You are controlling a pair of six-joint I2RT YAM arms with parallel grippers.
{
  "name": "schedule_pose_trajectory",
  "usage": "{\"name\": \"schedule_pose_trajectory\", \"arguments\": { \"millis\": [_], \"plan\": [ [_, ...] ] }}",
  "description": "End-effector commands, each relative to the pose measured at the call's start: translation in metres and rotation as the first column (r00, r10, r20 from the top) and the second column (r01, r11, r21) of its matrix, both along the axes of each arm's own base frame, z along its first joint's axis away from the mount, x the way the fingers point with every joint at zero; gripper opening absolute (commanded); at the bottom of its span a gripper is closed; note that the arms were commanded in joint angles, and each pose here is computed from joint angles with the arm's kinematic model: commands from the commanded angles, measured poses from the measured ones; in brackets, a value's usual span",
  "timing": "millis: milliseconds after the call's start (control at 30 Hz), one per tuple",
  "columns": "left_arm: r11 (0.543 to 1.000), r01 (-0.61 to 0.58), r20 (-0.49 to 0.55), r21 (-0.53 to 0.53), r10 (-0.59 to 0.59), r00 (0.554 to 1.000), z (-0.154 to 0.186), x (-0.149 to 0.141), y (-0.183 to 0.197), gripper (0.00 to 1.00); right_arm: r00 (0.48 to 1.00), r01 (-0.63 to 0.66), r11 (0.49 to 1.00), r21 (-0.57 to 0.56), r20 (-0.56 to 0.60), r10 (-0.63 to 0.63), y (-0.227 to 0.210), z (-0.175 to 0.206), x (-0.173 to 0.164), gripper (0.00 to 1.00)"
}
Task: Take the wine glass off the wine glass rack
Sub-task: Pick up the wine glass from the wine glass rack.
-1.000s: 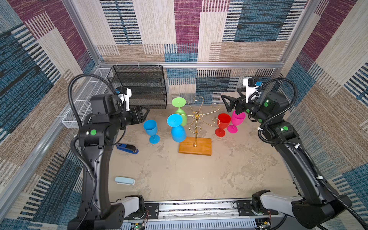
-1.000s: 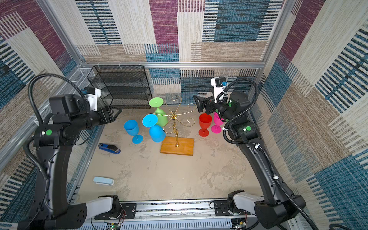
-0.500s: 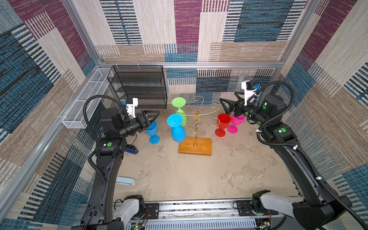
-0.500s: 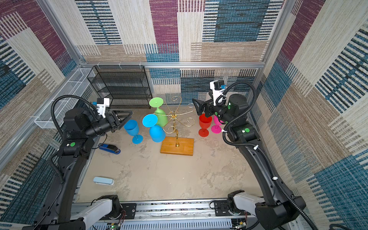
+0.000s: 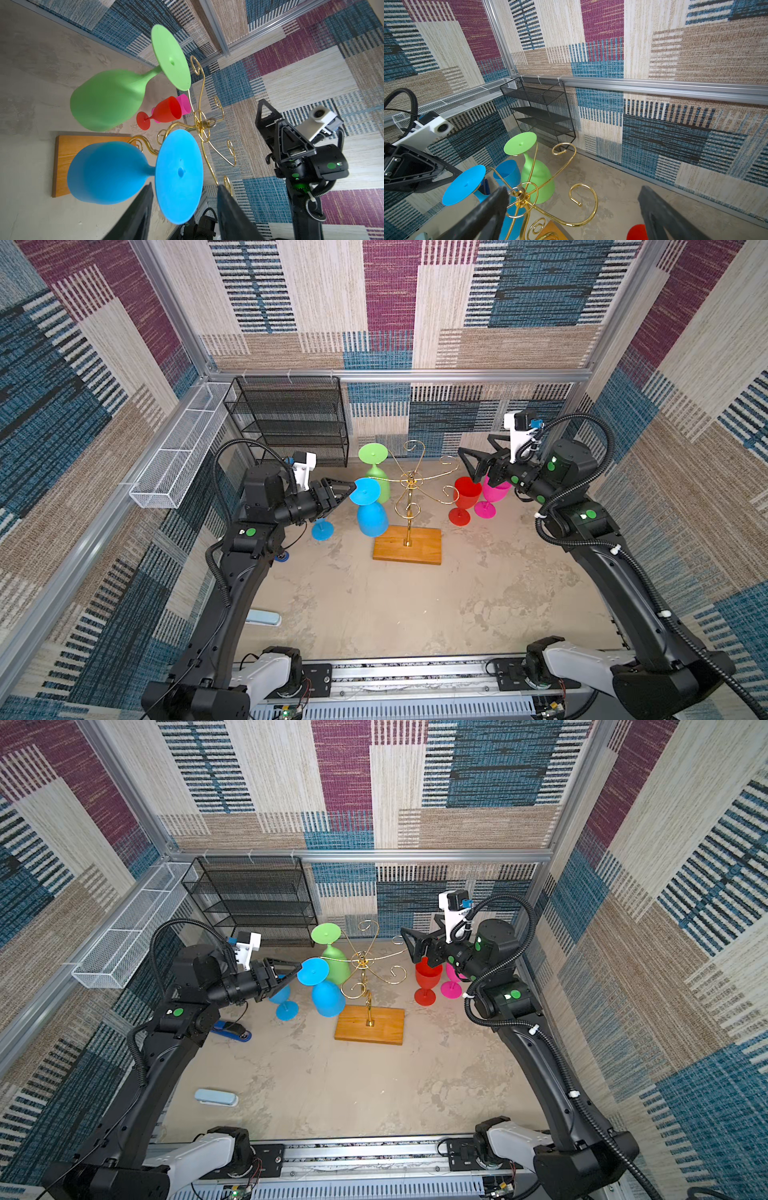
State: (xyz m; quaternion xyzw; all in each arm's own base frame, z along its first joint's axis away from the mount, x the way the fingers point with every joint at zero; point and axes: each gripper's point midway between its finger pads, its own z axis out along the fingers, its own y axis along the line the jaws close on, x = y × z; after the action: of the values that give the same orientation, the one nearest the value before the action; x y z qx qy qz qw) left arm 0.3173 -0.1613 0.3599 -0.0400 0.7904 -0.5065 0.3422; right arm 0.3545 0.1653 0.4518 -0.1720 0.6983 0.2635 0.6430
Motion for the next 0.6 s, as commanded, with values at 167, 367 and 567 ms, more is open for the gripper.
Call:
{"name": "schedule_pose_trajectory", "arguments": {
  "millis": [167,367,567],
  "plan": [
    [0.998,-0.01,0.012,0.065,0.01,1.0,-0.014,0.005,0.0,0.52,0.999,-0.013,1.0,0.022,0.032,0.012,0.001,0.011,-0.002,1.0],
    [1.0,-0.001,0.009,0.026,0.001,1.0,-0.015,0.011,-0.005,0.47,1.0,-0.008,1.0,0.022,0.026,0.008,0.001,0.008,-0.002,1.0],
    [1.0,-0.008,0.019,0.016,0.008,1.0,-0.012,0.013,-0.005,0.37,1.0,-0.01,1.0,0.024,0.026,0.01,0.001,0.008,-0.002,0.99]
  ]
}}
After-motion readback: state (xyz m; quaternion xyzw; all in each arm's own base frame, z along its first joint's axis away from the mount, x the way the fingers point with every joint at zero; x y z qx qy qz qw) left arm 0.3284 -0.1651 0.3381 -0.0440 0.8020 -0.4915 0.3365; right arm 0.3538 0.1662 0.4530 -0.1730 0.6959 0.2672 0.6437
